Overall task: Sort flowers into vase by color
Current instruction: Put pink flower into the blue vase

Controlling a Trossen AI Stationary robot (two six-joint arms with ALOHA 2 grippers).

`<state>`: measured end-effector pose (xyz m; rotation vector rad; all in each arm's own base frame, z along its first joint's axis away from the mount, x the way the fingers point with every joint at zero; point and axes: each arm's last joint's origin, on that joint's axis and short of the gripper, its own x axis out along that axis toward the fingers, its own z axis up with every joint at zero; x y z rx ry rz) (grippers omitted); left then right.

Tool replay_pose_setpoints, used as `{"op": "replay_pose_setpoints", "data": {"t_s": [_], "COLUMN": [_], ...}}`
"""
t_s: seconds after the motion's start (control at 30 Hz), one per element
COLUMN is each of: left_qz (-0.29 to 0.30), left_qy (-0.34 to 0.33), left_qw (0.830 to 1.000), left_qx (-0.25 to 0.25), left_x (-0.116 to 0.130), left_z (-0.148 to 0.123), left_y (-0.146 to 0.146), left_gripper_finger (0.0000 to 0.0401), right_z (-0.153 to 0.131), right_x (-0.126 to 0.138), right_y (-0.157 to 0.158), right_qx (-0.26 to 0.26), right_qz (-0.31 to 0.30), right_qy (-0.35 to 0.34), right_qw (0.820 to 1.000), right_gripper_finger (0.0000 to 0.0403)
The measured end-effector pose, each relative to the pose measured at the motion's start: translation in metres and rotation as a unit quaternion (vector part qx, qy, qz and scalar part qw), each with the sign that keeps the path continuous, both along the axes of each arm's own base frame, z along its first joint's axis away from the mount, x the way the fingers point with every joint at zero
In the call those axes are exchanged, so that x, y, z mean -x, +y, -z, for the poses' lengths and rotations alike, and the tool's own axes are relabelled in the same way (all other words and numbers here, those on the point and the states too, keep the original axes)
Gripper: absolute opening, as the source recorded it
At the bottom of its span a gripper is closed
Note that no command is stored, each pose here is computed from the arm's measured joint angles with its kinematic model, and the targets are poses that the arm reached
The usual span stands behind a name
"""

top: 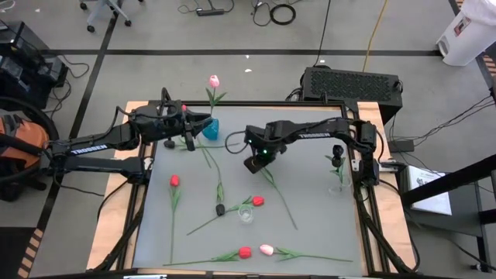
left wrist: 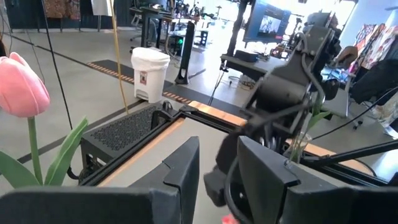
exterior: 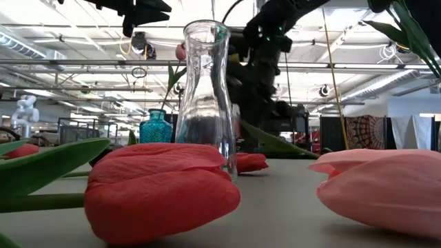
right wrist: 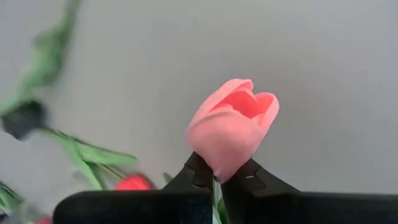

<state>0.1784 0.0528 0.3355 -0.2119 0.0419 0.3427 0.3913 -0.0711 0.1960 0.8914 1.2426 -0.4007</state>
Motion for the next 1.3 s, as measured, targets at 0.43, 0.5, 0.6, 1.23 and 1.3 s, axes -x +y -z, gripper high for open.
{"op": "replay_pose_setpoints", "data": {"t_s": [0.43, 0.5, 0.6, 1.23, 1.3], "left_qz": [0.0, 0.0, 0.0, 0.063, 0.073], "left_qy": [0.0, 0.0, 0.0, -0.099, -0.11], "left_qw": [1.0, 1.0, 1.0, 0.992, 0.989], "left_qx": [0.0, 0.0, 0.0, 0.051, 0.065], "left_x": [0.0, 0.0, 0.0, -0.002, -0.002], "left_z": [0.0, 0.0, 0.0, -0.016, -0.017], "left_y": [0.0, 0.0, 0.0, -0.003, -0.004], "left_gripper_finger": [0.0116, 0.0116, 0.0116, 0.0116, 0.0116], "right_z": [-0.103, -0.123, -0.151, -0.262, -0.265], "right_x": [-0.015, -0.015, -0.013, -0.002, -0.004], "right_y": [-0.027, -0.03, -0.032, -0.012, -0.01], "right_qx": [0.114, 0.135, 0.162, 0.256, 0.263], "right_qz": [-0.011, -0.008, -0.006, -0.054, -0.058], "right_qy": [-0.08, -0.1, -0.131, -0.369, -0.386], "right_qw": [0.99, 0.986, 0.978, 0.892, 0.882], "right_gripper_finger": [0.0002, 0.0002, 0.0002, 0.0002, 0.0002]}}
